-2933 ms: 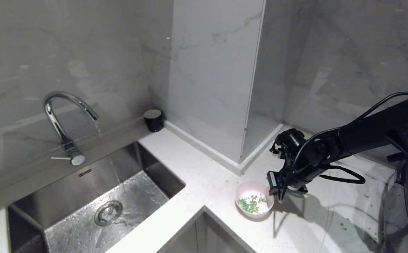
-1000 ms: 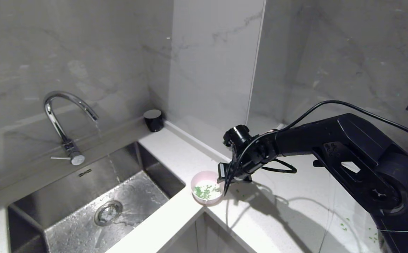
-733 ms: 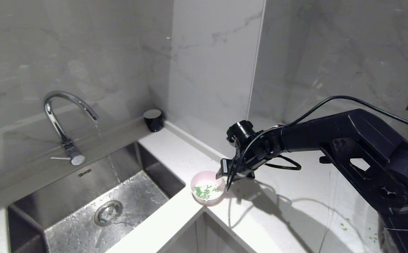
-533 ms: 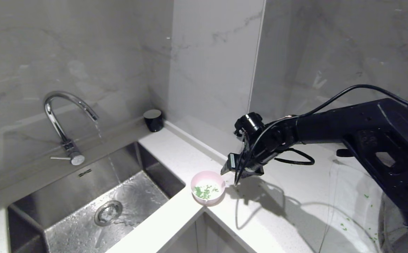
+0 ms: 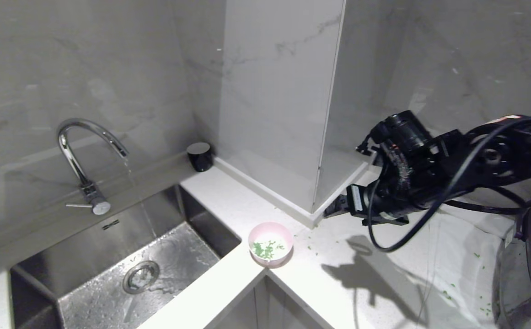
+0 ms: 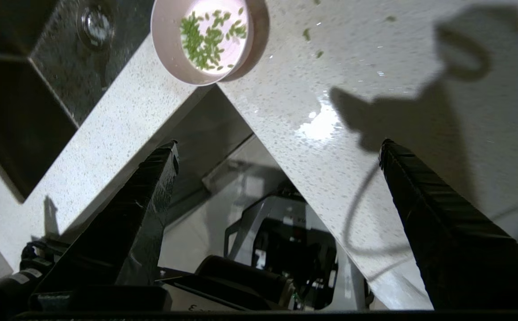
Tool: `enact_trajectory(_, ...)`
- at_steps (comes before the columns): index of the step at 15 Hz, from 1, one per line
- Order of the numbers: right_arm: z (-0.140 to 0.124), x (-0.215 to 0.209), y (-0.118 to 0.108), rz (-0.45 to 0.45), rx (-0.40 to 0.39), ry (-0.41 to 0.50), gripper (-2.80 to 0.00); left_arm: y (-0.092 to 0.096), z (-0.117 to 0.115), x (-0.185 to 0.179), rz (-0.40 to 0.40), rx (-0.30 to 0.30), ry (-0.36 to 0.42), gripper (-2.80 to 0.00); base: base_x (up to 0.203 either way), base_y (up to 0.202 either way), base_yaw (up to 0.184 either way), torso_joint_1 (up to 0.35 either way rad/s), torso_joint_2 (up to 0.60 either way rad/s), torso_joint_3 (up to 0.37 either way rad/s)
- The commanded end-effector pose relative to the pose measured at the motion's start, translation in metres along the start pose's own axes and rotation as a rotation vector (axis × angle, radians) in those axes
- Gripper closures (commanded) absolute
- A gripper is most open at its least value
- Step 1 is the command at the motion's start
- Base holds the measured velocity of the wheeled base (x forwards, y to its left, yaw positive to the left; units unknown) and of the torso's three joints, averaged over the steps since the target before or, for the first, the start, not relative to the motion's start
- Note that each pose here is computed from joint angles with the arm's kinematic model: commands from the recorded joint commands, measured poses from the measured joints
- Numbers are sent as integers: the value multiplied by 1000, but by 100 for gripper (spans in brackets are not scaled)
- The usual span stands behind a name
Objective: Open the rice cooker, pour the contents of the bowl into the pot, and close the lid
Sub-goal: Fill a bowl with water from the tap
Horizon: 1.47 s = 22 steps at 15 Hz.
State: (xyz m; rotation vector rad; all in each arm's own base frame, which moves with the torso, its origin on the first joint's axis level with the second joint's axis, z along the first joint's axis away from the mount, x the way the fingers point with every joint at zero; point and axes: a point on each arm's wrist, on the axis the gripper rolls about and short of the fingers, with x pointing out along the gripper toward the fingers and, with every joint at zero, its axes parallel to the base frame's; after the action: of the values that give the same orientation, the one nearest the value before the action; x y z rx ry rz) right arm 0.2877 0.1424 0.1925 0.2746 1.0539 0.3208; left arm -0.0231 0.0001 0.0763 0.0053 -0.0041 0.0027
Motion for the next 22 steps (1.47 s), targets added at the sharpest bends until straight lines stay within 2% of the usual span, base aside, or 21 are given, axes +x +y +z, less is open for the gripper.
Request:
enact_trajectory(1,-25,-87,-4,10,-16,-204,-280,0,0,0,0,1,-1,0,0,0,0,0,0,0)
enact_trajectory(3,-51,-137,-13,-28,-43,-355,-280,0,0,0,0,1,-1,0,0,0,0,0,0,0)
enact_trajectory(7,-117,-216,-37,-211,-120,-679,-280,0,0,0,4,2,1,0,0,0,0,0,0,0)
enact_trajectory(9,-152,-247,-49,-260,-158,-818,-280,0,0,0,5,2,1,0,0,0,0,0,0,0)
enact_trajectory(10,-167,-259,-55,-313,-173,-878,-280,0,0,0,3,2,1,0,0,0,0,0,0,0)
enact_trajectory(12,-187,-269,-63,-483,-135,-953,-280,0,0,0,2,1,0,0,0,0,0,0,0,0)
enact_trajectory(15,-231,-277,-67,-640,-139,-1051,-280,0,0,0,2,1,-1,0,0,0,0,0,0,0)
enact_trajectory(17,-255,-277,-69,-654,-147,-1105,-280,0,0,0,2,-1,-1,0,0,0,0,0,0,0)
enact_trajectory(19,-277,-273,-72,-611,-176,-1154,-280,0,0,0,2,-1,-1,0,0,0,0,0,0,0)
enact_trajectory(22,-310,-252,-82,-618,-216,-1184,-280,0,0,0,2,-1,-1,0,0,0,0,0,0,0)
